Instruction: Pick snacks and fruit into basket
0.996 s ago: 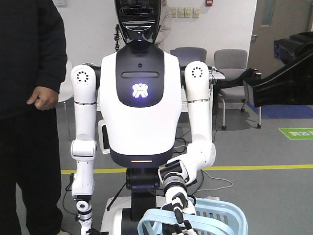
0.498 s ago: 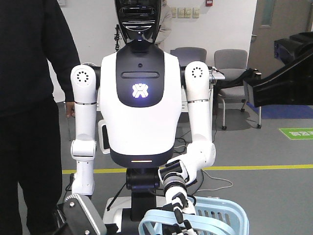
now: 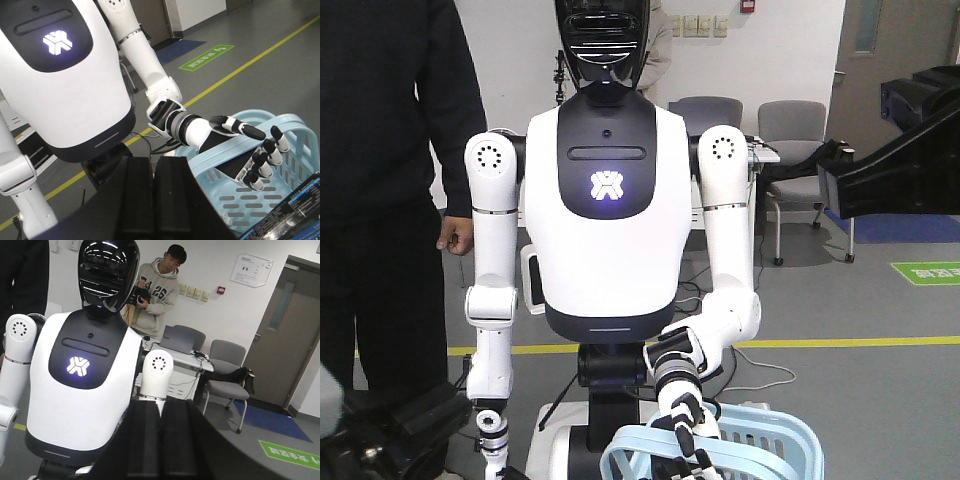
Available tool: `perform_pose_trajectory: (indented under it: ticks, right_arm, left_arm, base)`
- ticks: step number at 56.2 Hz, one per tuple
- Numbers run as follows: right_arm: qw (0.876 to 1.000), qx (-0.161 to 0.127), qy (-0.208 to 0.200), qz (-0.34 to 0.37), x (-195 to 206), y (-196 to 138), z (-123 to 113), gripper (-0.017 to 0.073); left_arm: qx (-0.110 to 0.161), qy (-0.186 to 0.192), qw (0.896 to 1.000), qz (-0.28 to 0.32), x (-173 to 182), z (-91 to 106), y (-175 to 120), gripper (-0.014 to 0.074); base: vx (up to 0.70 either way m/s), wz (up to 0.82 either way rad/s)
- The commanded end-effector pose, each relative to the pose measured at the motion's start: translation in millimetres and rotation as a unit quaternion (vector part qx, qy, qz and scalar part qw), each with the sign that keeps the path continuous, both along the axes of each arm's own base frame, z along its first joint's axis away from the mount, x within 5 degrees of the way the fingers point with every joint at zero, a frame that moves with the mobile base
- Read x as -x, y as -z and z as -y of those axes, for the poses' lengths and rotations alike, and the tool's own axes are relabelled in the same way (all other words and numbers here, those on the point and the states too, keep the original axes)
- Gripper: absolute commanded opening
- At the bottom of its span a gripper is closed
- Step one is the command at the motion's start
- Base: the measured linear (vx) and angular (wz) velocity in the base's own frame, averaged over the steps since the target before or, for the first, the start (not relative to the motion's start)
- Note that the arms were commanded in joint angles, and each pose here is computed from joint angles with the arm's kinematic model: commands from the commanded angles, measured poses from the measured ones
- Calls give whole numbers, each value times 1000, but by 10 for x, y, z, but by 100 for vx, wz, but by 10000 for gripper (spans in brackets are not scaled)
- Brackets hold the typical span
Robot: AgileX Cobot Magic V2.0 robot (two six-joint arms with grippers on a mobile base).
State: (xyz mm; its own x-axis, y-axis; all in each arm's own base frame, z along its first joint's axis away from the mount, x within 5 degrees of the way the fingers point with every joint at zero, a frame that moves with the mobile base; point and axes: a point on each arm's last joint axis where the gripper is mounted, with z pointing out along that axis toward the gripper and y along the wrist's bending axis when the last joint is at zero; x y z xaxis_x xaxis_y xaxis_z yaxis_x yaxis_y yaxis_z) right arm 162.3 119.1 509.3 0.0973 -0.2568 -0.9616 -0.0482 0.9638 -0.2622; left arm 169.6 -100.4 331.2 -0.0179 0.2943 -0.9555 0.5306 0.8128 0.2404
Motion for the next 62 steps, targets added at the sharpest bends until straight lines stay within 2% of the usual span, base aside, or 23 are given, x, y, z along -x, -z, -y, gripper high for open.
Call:
perform_pose_trajectory:
  ticks: [1, 13, 22, 24, 32, 45, 62]
  right_arm:
    - [999, 5, 4, 45, 47, -163, 74, -7]
    - [999, 5, 4, 45, 47, -163, 74, -7]
    - [999, 5, 4, 45, 47, -163, 74, -7]
    - [999, 5, 4, 45, 47, -163, 74, -7]
    - [999, 5, 4, 45, 47, -163, 74, -7]
    - [999, 8, 4, 46, 47, -163, 74, -7]
    - [999, 8, 4, 46, 47, -163, 74, -7]
  left_arm:
    - [38, 2, 998, 42, 146, -74, -249, -6]
    - [35, -16, 999, 24, 346, -228, -296, -6]
    - [85, -20, 996, 16, 408, -264, -347, -6]
    - [88, -19, 996, 18, 407, -262, -352, -6]
    - [88, -20, 996, 16, 407, -262, -350, -6]
    - [67, -31, 997, -14, 403, -278, -282, -6]
    - [67, -31, 997, -15, 403, -278, -281, -6]
  base:
    - [0, 0]
    - [0, 0]
    - [0, 0]
    - [0, 0]
    - [0, 0]
    - [0, 0]
    - [0, 0]
